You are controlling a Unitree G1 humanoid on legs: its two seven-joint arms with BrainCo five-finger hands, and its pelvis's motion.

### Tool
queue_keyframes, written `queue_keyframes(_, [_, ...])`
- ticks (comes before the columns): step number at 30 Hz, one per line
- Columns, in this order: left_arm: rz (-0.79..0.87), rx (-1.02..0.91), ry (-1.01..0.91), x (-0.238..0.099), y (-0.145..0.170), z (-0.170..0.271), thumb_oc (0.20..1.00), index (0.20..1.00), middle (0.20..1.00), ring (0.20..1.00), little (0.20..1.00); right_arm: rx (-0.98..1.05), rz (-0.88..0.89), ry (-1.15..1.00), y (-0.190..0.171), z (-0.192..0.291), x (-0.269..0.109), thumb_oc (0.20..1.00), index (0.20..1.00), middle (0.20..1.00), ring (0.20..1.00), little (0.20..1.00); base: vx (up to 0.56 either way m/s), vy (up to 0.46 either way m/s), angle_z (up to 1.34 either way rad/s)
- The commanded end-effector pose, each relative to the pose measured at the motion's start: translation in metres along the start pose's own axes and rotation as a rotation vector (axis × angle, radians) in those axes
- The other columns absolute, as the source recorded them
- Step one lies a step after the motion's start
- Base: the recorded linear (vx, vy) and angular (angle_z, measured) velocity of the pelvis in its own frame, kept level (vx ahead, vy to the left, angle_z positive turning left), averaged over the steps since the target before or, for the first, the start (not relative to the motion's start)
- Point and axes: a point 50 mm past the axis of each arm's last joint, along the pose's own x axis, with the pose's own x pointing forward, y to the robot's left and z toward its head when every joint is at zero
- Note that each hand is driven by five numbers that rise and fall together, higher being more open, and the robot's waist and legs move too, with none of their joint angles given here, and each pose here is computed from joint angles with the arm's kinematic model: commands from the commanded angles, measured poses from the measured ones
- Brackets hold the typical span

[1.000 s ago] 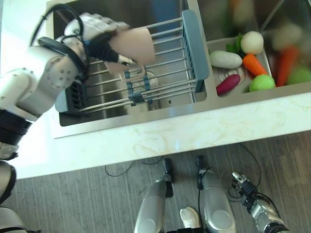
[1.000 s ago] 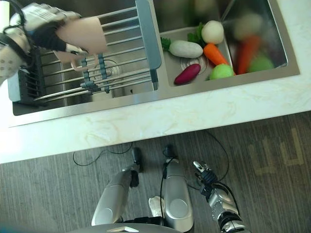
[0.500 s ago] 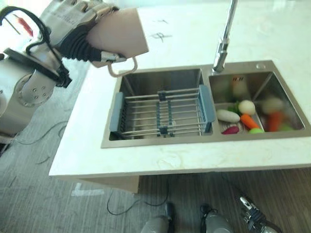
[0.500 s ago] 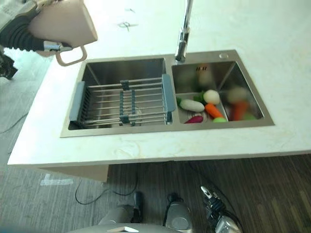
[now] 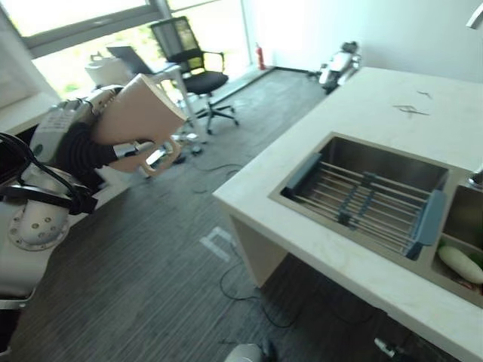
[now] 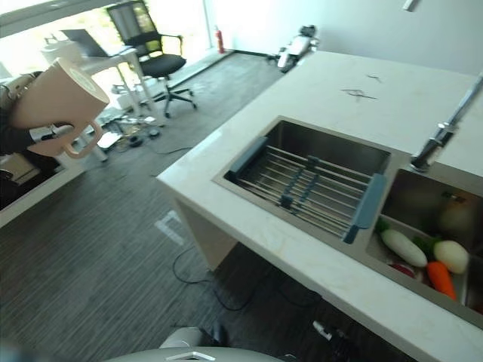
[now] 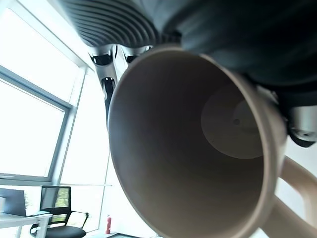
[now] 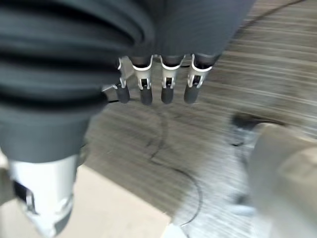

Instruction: Place the dishes in the dishwasher.

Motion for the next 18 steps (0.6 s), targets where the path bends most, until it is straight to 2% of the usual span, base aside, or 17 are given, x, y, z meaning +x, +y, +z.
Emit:
queue_keyframes(1, [0.223,0.066,-0.017,0.017,0.050,-0.008,0.200,0.200,0.200,0.200,0.200,0.078,0.015,-0.036,0.001,0.006,0.001,1.000,1.000,1.000,1.000,1.000,-0.23,0.341,0.80])
queue_keyframes(5, [0.227,0.003,-0.025,0.024,0.043,-0.007,0.200,0.200,0.200,0.200,0.200,0.057,0.038,-0.014,0.012,-0.002,0.002,1.000,1.000,1.000,1.000,1.000,-0.16,0.612,1.71])
queue_keyframes(14, [0.179,-0.082,-0.119,0.029,0.025,0.008,0.200,0.200,0.200,0.200,0.200,0.166,0.087,-0.060,0.043,0.002,0.007,1.000,1.000,1.000,1.000,1.000,0.01,0.334,0.71])
queue_keyframes(18, [0.155,-0.118,-0.185,0.041,0.014,0.020,0.200,0.200,0.200,0.200,0.200,0.183,0.083,-0.081,0.045,-0.001,0.006,1.000,1.000,1.000,1.000,1.000,0.02,0.037,2.42])
